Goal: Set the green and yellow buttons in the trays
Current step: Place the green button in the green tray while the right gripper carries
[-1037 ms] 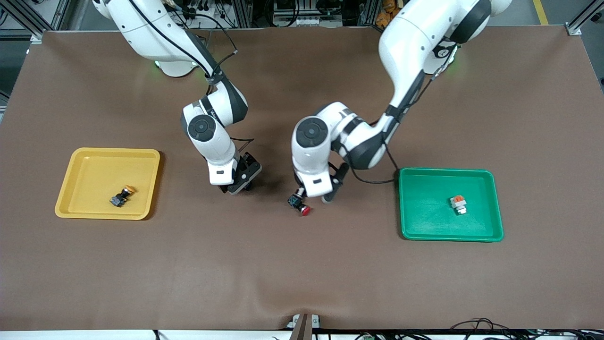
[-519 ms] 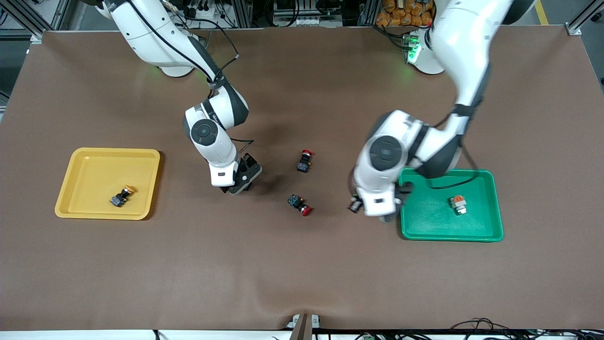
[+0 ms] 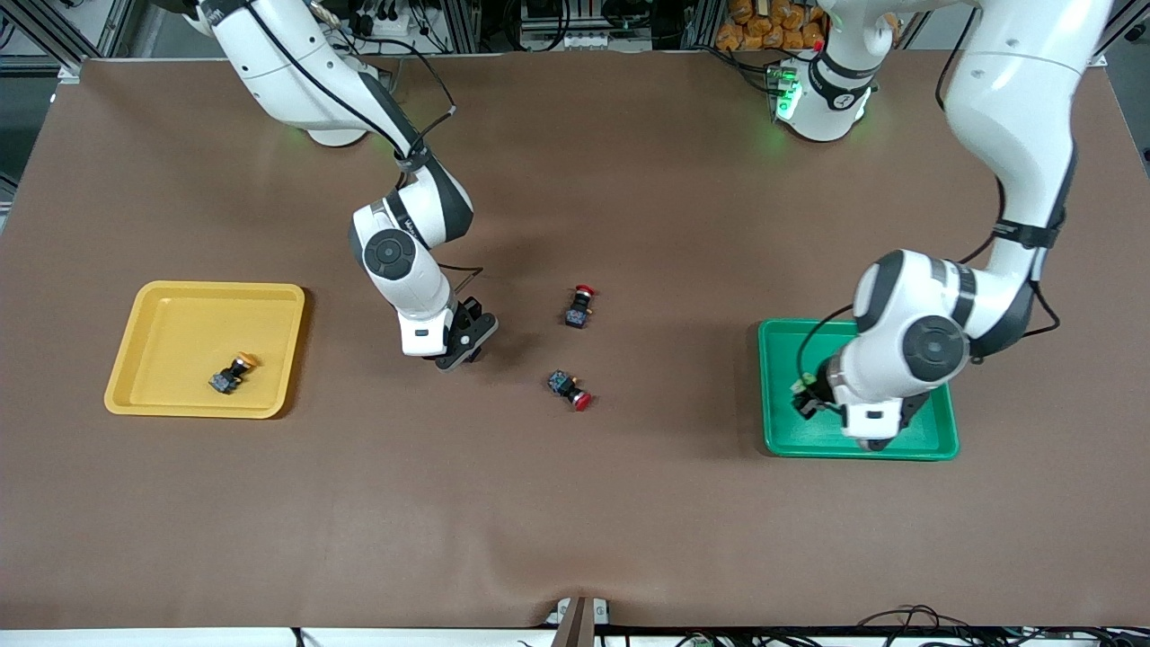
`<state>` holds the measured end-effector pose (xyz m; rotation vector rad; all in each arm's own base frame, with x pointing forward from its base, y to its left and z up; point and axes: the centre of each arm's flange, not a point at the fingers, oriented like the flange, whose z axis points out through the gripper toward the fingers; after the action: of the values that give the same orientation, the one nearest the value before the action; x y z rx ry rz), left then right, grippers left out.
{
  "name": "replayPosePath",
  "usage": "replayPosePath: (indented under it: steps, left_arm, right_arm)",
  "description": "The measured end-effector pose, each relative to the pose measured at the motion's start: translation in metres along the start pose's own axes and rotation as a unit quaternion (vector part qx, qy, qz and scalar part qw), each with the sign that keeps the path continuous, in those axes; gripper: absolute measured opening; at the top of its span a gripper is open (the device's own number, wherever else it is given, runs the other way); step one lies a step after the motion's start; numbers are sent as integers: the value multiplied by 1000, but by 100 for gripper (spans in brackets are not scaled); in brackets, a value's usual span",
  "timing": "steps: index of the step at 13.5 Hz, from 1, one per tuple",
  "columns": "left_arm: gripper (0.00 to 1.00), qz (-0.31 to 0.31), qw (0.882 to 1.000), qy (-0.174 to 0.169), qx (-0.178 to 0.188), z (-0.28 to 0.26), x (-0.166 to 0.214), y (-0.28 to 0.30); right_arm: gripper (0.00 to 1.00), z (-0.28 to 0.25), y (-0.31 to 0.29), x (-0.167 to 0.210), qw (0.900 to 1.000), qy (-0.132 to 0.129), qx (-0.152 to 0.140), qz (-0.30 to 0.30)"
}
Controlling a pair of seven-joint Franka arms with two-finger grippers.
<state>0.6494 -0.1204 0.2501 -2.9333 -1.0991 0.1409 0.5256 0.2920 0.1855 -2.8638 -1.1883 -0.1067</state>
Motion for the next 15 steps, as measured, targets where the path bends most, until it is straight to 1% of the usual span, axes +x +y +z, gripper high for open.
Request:
replayPosePath:
  steps: [1,2,4,6,7,10,13,14,15]
  left_arm:
    - [41,13,1000,-1,-7,15,8,-16]
    - [41,24,1000,0,-14,29,13,-27]
    - [41,43,999,-2,-23,52,15,-40]
    - [41,66,997,-5,-26,64,22,-48]
    - [41,75,997,-4,-28,67,26,-51]
    - [65,82,996,-3,-30,66,31,-55]
    - [96,88,996,4,-34,47,29,-48]
    - [100,92,995,9,-33,30,27,-44]
    - [100,95,995,16,-31,8,25,-41]
  right_arm:
    - [42,-8,3,2,1000,-7,2,2]
    - [42,-22,9,4,1000,-21,6,6]
    - [42,-64,26,10,999,-48,17,17]
    - [42,-114,45,14,998,-58,22,31]
    - [42,-138,59,13,997,-55,21,41]
    - [42,-194,112,-8,996,-28,10,86]
    - [42,-225,184,-51,988,-11,-4,152]
    - [42,-227,213,-72,984,-14,-12,176]
    - [42,-225,241,-96,980,-23,-26,195]
